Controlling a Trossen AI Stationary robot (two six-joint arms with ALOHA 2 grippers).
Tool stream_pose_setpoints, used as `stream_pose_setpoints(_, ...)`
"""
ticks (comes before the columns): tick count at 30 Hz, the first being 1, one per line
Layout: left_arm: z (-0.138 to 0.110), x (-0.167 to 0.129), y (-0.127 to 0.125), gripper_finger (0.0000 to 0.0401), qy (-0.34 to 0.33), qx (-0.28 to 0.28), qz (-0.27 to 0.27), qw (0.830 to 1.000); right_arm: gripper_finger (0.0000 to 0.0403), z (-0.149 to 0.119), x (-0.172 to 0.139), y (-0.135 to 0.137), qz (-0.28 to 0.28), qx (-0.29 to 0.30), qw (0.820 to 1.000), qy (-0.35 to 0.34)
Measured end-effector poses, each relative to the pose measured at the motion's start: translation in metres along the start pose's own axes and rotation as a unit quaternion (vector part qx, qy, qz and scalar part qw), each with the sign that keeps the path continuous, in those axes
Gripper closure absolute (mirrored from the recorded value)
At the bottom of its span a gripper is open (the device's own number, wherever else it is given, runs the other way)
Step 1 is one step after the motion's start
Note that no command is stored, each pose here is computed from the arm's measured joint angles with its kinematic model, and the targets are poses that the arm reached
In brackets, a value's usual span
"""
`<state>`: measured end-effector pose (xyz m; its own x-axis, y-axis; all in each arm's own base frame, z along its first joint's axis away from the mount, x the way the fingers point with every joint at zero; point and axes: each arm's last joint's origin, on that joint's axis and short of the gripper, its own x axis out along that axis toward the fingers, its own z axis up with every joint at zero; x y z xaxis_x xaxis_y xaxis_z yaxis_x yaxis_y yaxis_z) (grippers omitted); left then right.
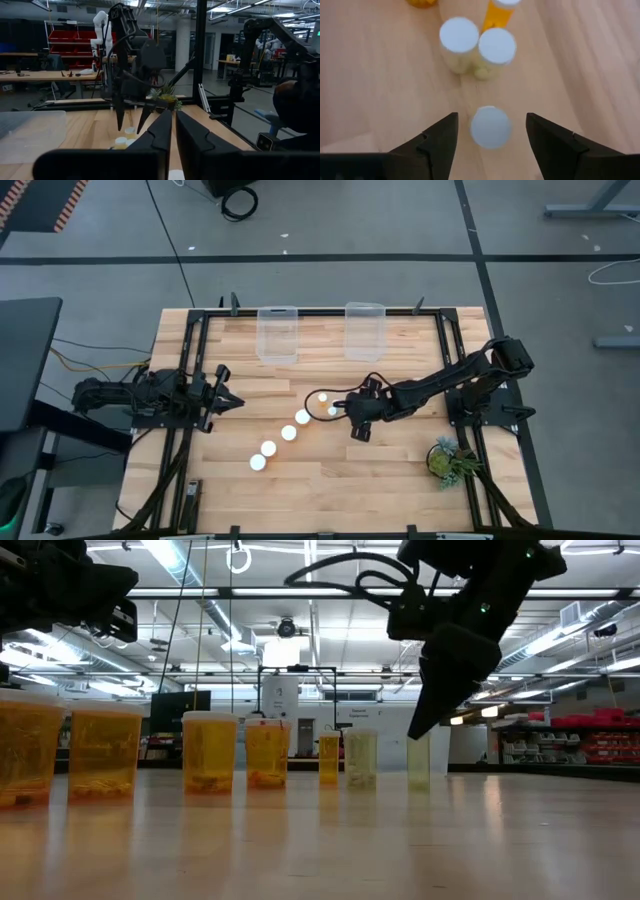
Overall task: Pick and place medicine bottles into bin by pill shape (circle, oval)
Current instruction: Put the bottom left small yellow pill bottle into the right transparent bin
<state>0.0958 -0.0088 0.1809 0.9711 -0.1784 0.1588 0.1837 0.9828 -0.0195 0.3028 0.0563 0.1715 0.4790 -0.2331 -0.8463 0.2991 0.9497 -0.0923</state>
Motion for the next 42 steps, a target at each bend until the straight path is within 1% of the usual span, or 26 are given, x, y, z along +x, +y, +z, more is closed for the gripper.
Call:
stream_pose_setpoints(6, 0.0, 0.0, 0.0, 0.0371, 0.0, 0.0, 0.0, 1.0, 0.0163, 0.0, 0.002, -0.002, 0.007, 0.006, 1.0, 0.002)
stream_pose_setpoints(9, 0.0, 0.0, 0.0, 0.0375, 0.0, 0.0, 0.0, 1.0, 0.0172, 0.0, 0.002, -0.002, 0.009, 0.006, 1.0, 0.0)
stream_pose_setpoints(19, 0.0, 0.0, 0.0, 0.0365, 0.0, 0.0, 0.0, 1.0, 0.0232, 0.0, 0.002, -0.002, 0.008, 0.007, 1.0, 0.0)
stream_pose_setpoints(26, 0.0, 0.0, 0.0, 0.0374, 0.0, 0.0, 0.0, 1.0, 0.0266, 0.0, 0.002, -0.002, 0.009, 0.006, 1.0, 0.0)
stream_pose_setpoints(30, 0.0, 0.0, 0.0, 0.0374, 0.0, 0.0, 0.0, 1.0, 0.027, 0.0, 0.002, -0.002, 0.009, 0.003, 1.0, 0.0)
stream_pose_setpoints(35, 0.0, 0.0, 0.0, 0.0366, 0.0, 0.0, 0.0, 1.0, 0.0264, 0.002, 0.001, -0.002, 0.008, -0.01, 1.0, 0.001)
stream_pose_setpoints(39, 0.0, 0.0, 0.0, 0.0367, 0.0, 0.0, 0.0, 1.0, 0.0265, 0.011, -0.007, -0.001, 0.006, -0.026, 1.0, 0.0)
stream_pose_setpoints(42, 0.0, 0.0, 0.0, 0.0372, 0.0, 0.0, 0.0, 1.0, 0.0265, 0.02, -0.015, -0.002, -0.012, -0.044, 0.999, -0.008)
